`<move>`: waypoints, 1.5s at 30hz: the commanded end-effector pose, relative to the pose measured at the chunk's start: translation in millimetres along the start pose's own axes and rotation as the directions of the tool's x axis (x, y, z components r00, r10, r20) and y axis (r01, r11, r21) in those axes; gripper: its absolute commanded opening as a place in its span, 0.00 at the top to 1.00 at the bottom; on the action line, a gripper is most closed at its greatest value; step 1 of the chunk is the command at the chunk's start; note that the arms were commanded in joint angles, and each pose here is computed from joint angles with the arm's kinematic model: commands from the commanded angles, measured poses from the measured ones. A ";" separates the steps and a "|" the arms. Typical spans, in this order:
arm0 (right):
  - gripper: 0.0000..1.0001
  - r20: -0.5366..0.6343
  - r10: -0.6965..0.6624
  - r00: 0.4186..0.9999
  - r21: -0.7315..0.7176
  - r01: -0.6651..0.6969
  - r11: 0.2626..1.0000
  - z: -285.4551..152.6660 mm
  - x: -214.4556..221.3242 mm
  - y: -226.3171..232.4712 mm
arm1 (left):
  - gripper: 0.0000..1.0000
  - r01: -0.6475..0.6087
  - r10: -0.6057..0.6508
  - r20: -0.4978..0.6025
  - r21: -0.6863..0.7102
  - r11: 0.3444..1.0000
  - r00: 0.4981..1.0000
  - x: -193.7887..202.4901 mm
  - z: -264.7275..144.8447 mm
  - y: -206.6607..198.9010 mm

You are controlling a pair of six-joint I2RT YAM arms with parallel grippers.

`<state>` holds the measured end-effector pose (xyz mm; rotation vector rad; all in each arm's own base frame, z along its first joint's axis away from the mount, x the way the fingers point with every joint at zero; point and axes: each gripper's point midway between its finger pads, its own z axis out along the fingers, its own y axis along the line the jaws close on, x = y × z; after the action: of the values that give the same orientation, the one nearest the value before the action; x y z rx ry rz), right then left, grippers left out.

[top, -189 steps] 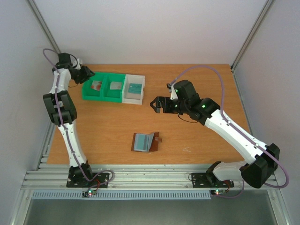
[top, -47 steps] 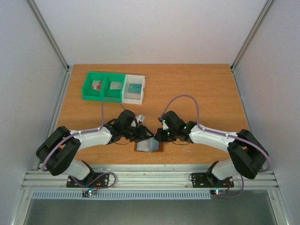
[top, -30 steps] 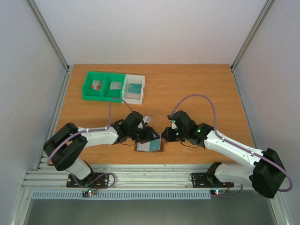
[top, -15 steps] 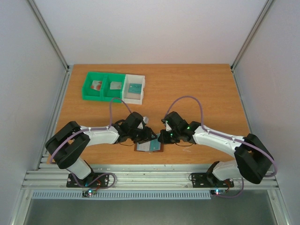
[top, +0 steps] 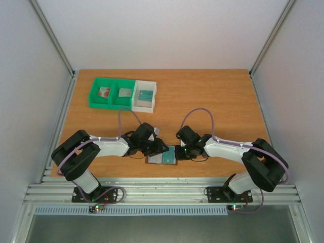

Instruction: Take the credit cards out of the card holder

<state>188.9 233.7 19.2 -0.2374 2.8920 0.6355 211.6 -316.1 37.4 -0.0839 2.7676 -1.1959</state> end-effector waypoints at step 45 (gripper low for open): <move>0.96 -0.001 0.023 1.000 0.018 -0.023 1.000 5.8 -12.4 3.5 | 0.67 0.008 -0.007 0.043 -0.029 1.000 0.999 -1.7 -0.2 14.2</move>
<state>200.4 248.4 31.6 -0.2392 2.8925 0.6586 212.5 -305.0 36.2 -0.1196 2.7681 -1.1250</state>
